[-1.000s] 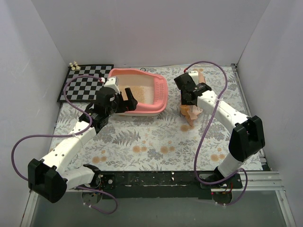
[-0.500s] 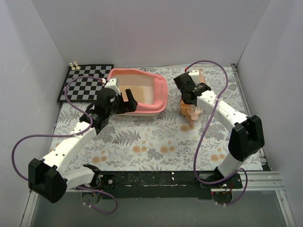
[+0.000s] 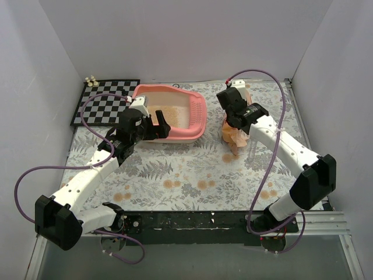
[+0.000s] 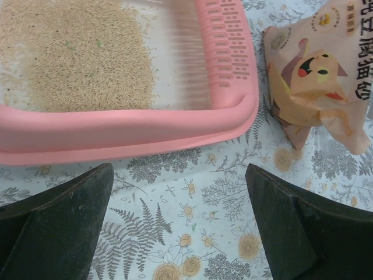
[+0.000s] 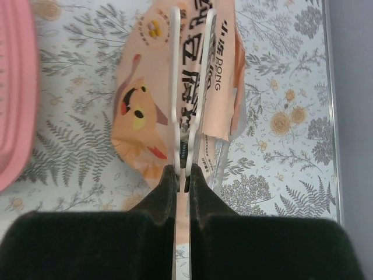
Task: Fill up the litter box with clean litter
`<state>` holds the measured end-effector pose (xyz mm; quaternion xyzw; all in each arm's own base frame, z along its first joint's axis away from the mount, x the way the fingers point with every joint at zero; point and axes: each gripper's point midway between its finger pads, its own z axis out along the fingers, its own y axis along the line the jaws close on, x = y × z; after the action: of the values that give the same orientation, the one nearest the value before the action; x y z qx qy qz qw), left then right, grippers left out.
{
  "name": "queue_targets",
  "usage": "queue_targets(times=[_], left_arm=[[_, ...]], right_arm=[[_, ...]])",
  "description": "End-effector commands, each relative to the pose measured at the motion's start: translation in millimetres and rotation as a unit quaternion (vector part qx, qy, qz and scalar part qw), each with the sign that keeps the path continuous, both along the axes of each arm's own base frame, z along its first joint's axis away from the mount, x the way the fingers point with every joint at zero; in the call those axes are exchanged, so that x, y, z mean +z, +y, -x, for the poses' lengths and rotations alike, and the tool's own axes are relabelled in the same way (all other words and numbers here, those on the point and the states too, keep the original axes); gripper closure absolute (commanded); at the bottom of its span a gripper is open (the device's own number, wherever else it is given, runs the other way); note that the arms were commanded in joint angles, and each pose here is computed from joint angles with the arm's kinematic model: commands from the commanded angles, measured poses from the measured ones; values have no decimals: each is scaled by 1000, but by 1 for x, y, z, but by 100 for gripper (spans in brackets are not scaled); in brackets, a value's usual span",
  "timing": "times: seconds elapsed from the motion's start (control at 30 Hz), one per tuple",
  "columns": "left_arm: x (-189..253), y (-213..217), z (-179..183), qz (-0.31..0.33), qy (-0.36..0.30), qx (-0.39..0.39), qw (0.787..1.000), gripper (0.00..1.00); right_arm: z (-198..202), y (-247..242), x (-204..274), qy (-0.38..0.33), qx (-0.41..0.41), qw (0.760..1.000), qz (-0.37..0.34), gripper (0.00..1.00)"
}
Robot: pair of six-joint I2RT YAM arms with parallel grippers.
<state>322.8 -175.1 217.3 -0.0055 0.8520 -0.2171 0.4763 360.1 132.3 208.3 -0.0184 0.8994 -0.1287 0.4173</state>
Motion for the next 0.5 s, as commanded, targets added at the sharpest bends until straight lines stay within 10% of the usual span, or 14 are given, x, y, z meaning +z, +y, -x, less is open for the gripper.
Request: queue_targets(times=[0.0,0.47], left_arm=[[25,-15,5,24,-58,-56,996,2],[18,-18,-2,12,-90,-75,993,2]], right_arm=[[16,33,55,-35,94,995,2,99],[139,97,-37,181,311,933,-9,99]])
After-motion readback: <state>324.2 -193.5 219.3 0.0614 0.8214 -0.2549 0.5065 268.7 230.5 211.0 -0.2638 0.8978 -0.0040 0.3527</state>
